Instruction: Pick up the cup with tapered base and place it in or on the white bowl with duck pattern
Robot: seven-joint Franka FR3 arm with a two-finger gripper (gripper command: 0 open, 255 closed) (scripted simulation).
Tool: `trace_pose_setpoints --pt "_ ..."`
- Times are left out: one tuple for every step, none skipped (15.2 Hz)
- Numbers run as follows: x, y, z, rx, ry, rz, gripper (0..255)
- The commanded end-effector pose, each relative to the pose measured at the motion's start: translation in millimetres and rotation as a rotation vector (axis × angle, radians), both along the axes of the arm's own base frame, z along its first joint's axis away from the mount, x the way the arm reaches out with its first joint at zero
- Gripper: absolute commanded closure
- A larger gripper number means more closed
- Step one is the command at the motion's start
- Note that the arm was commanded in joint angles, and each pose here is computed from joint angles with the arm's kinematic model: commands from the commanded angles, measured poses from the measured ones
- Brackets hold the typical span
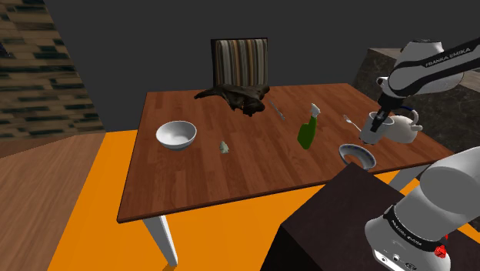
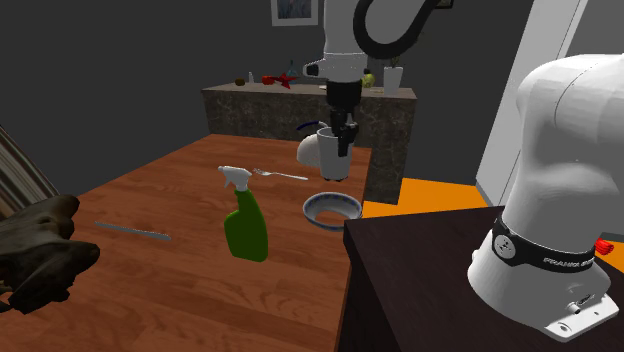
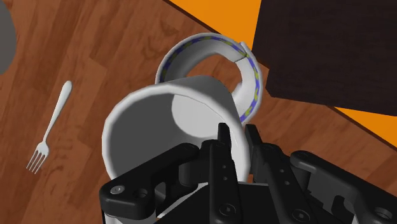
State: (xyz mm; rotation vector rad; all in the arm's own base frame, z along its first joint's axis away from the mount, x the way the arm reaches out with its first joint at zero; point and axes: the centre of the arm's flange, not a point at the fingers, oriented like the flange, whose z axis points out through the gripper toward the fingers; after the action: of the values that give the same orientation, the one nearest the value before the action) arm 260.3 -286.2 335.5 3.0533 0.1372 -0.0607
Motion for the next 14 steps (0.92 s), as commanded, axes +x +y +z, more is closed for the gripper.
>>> trace_pose_setpoints --pt "-2.7 -2.8 -7.6 0.000 0.000 0.001 255" --pt "-2.7 -2.8 -12.9 0.000 0.000 0.001 255" --pt "-2.7 -2.8 -18.2 0.000 0.000 0.001 255" --pt "-2.7 -2.8 -23.4 0.000 0.000 0.001 255" --pt "-2.7 -2.8 -28.7 0.000 0.000 0.001 255" --pt "-2.7 -2.8 -34.0 0.000 0.000 0.001 255" --pt "-2.7 -2.8 -39.3 0.000 0.000 0.001 255" --pt "-2.7 -2.8 -44.6 0.000 0.000 0.001 255" --pt "-2.7 -2.8 -49.8 0.000 0.000 0.001 255" --pt "-2.7 -2.8 -55.1 0.000 0.000 0.001 255" --pt "-2.7 -2.8 -60.4 0.000 0.000 0.001 255" --pt "-2.7 -2.8 -65.7 0.000 0.000 0.001 255" --pt "-2.7 -2.8 -71.0 0.000 0.000 0.001 255" --pt "-2.7 -2.8 -76.2 0.000 0.000 0.001 255"
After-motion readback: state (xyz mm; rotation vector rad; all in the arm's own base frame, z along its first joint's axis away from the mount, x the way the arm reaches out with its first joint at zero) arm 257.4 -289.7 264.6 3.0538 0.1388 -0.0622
